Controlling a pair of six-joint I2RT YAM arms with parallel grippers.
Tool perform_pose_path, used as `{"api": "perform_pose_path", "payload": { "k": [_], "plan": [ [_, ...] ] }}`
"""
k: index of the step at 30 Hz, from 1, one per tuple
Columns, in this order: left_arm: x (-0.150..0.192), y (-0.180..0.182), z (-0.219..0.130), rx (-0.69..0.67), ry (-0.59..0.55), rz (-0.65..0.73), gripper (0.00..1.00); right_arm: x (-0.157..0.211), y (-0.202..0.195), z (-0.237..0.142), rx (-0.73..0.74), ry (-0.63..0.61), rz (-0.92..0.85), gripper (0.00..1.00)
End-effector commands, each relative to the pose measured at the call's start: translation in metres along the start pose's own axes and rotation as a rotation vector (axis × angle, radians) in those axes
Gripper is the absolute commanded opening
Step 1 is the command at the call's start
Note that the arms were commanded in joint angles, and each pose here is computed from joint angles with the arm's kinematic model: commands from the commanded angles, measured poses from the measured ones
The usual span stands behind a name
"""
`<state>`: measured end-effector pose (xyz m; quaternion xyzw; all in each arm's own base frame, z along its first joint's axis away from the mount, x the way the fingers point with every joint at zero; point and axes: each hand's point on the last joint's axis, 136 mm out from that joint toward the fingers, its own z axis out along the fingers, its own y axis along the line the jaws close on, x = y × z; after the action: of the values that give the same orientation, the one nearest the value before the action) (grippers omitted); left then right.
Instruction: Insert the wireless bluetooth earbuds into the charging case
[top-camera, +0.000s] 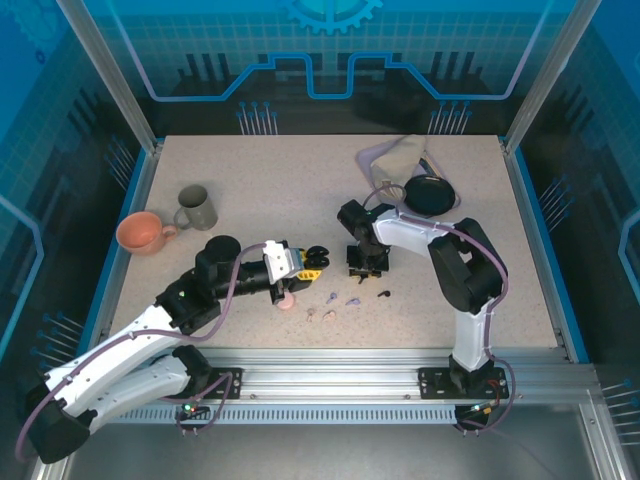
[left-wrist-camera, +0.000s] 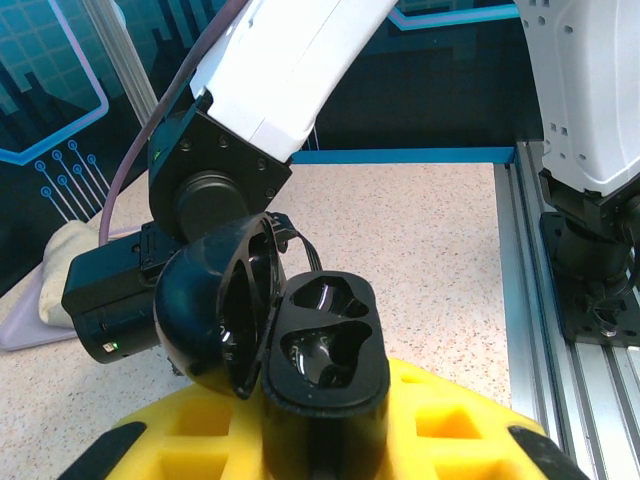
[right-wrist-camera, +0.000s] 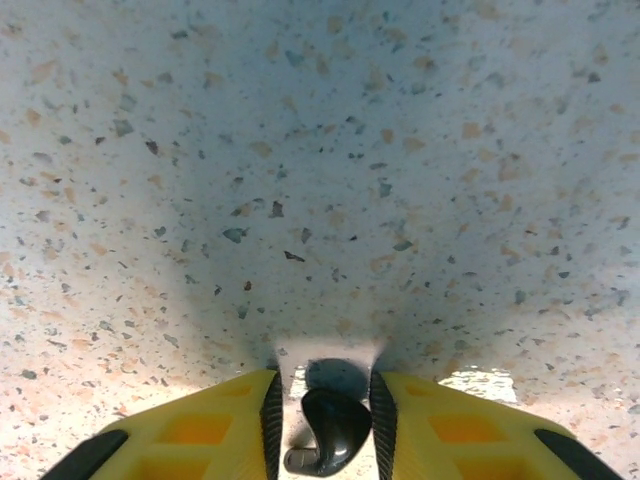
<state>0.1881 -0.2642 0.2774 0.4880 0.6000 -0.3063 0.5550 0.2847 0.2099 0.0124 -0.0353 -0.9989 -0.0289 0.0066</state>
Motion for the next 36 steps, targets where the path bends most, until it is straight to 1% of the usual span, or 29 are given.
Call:
{"api": "perform_pose_path", "payload": {
  "k": [1,12,20,27,30,36],
  "plan": [
    [-0.001,-0.007,-0.002,0.026,-0.009,0.023,0.03,0.009,0.0,0.012,0.04,0.04,-0.025,0.3],
    [0.0,-0.005,-0.003,0.016,-0.003,0.02,0.03,0.014,0.004,0.011,0.017,0.048,-0.04,0.21],
    [0.003,-0.005,-0.002,0.011,0.002,0.002,0.03,0.012,0.005,0.002,-0.003,0.022,-0.063,0.2],
    [0.004,-0.003,-0.001,0.004,0.004,-0.006,0.03,0.018,0.004,0.005,0.027,0.05,-0.11,0.26],
    [0.003,-0.003,-0.001,0.004,0.001,-0.001,0.03,0.02,0.002,0.005,0.069,0.057,-0.138,0.31],
    [0.002,-0.003,-0.001,0.004,0.006,0.0,0.03,0.022,-0.008,-0.003,0.136,0.038,-0.159,0.35]
  ]
}}
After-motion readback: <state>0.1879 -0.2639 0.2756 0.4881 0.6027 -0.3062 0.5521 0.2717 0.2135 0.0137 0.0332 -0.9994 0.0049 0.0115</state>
